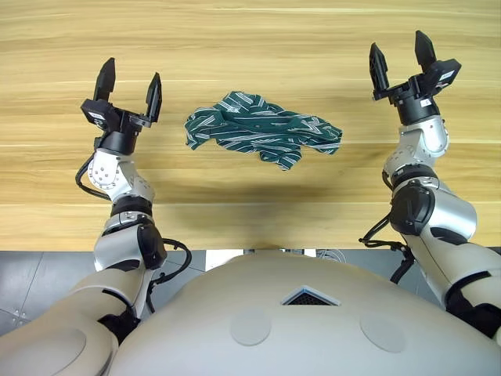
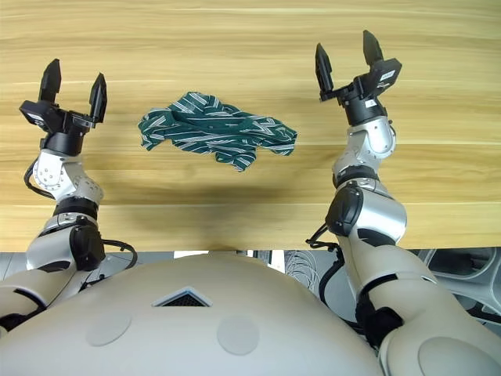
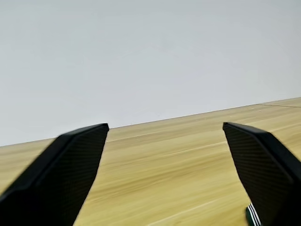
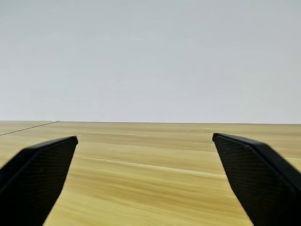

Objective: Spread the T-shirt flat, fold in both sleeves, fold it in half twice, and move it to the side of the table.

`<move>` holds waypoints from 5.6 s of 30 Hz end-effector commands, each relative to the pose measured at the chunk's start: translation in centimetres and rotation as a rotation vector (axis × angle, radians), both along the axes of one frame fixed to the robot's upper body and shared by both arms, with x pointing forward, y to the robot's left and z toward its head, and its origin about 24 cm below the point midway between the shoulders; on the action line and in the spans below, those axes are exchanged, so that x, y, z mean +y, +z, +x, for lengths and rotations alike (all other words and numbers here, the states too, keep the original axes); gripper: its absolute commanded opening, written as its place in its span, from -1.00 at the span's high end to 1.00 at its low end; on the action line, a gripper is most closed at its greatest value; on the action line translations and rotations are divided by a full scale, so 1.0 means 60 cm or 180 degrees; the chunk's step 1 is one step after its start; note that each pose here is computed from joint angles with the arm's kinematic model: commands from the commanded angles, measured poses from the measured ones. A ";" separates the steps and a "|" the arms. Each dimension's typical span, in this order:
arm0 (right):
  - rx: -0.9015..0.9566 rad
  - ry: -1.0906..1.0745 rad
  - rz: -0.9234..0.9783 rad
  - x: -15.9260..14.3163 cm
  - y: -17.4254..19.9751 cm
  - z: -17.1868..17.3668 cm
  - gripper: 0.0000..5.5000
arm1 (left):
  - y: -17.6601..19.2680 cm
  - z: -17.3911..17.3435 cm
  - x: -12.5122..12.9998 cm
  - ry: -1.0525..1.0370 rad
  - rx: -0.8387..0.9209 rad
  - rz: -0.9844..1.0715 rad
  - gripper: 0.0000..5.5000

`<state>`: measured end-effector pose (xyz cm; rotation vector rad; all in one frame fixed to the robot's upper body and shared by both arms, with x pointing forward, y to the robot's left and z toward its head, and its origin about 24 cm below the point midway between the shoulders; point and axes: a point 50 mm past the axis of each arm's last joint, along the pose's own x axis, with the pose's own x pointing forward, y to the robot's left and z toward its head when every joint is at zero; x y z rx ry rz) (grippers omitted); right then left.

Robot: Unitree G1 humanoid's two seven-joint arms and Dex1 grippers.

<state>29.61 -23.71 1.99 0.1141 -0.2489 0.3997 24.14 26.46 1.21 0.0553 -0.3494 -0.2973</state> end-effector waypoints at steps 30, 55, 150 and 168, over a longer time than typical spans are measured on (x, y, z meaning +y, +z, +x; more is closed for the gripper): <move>0.0716 0.2363 -0.1728 0.070 -0.060 -0.055 -0.03 | 0.003 -0.017 0.002 -0.0831 0.0226 0.0590 -0.61; 0.0721 0.2245 -0.2045 0.063 -0.055 -0.047 0.99 | -0.034 -0.053 -0.021 -0.1786 0.0878 0.1424 -0.61; 0.0667 -0.0090 -0.1886 0.054 0.243 0.194 1.00 | 0.265 0.274 -0.108 -0.0768 0.1031 0.1297 0.99; 0.0843 0.3237 -0.2290 -0.018 0.045 -0.038 1.00 | 0.103 -0.036 -0.105 -0.2736 0.1899 0.1653 0.99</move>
